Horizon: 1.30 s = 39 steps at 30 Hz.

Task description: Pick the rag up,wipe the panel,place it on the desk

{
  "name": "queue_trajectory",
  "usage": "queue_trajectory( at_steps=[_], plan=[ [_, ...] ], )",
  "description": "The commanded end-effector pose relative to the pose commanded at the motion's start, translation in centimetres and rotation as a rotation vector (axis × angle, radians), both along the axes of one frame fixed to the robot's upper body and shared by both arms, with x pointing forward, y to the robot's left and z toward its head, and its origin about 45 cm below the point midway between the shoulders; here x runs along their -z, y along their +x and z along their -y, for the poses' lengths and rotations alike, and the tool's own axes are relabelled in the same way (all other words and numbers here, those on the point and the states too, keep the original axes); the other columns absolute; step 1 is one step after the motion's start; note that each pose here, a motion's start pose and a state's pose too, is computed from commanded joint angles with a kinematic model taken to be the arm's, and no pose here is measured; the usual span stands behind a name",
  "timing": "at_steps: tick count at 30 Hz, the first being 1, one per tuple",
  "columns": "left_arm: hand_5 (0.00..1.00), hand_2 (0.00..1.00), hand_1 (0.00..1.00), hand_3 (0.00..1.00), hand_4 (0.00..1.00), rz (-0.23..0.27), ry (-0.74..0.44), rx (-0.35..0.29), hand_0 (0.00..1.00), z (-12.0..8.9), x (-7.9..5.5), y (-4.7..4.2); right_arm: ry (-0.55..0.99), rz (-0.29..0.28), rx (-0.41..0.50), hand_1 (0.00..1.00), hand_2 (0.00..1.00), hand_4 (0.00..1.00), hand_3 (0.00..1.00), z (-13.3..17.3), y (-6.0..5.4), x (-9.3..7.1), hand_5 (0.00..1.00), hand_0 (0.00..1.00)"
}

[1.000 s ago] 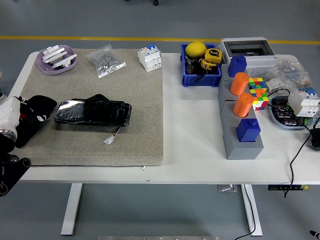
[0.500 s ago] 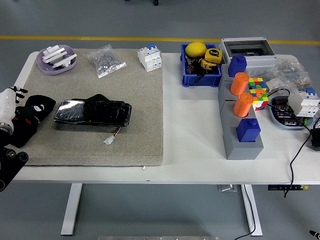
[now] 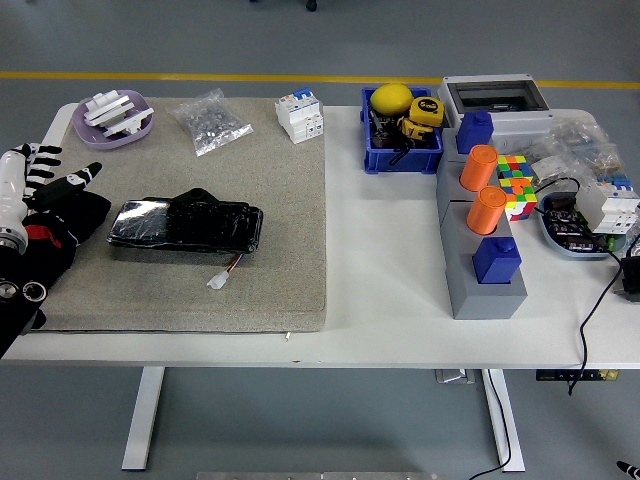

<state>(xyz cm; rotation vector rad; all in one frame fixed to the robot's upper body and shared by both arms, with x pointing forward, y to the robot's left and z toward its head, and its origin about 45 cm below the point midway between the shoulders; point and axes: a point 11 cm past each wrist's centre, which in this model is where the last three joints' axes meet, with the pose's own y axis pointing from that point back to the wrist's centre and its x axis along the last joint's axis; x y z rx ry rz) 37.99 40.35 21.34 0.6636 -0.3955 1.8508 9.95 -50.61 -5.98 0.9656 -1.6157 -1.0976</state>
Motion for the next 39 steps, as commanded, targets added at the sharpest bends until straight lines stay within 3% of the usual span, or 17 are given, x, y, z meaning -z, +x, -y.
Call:
queue_trajectory(
  at_steps=[5, 10, 18, 25, 26, 39],
  plan=[
    [0.557, 0.676, 0.628, 0.707, 0.998, 0.124, -0.114, 0.085, 0.487, 1.8, -2.2, -0.6, 0.001, 0.001, 0.005, 0.667, 0.692, 0.998, 0.636, -0.1, -0.2, 0.1, 0.543, 0.71],
    [0.566, 0.658, 0.627, 0.697, 0.998, 0.182, -0.22, 0.164, 0.484, 2.6, -3.4, -1.26, 0.004, 0.001, 0.006, 0.667, 0.692, 0.998, 0.635, -0.3, -0.3, 0.2, 0.541, 0.71],
    [0.57, 0.655, 0.633, 0.696, 0.998, 0.242, -0.46, 0.283, 0.485, 3.7, -4.6, -2.18, 0.013, 0.006, 0.004, 0.668, 0.692, 0.998, 0.634, -0.7, -0.4, 0.5, 0.541, 0.709],
    [0.575, 0.652, 0.652, 0.692, 0.998, 0.289, -0.66, 0.34, 0.502, 4.1, -5.3, -2.68, 0.017, 0.001, 0.004, 0.668, 0.692, 0.998, 0.633, -0.9, -0.7, 0.7, 0.54, 0.709],
    [0.582, 0.652, 0.682, 0.69, 0.998, 0.295, -0.677, 0.343, 0.549, 4.2, -5.3, -2.75, 0.017, 0.0, 0.005, 0.667, 0.692, 0.998, 0.634, -0.9, -0.7, 0.7, 0.54, 0.71],
    [0.564, 0.661, 0.719, 0.686, 0.998, 0.303, -0.752, 0.357, 0.605, 4.1, -4.5, -3.07, 0.024, -0.004, 0.002, 0.667, 0.692, 0.998, 0.634, -1.3, -0.7, 0.9, 0.539, 0.71]
  ],
)
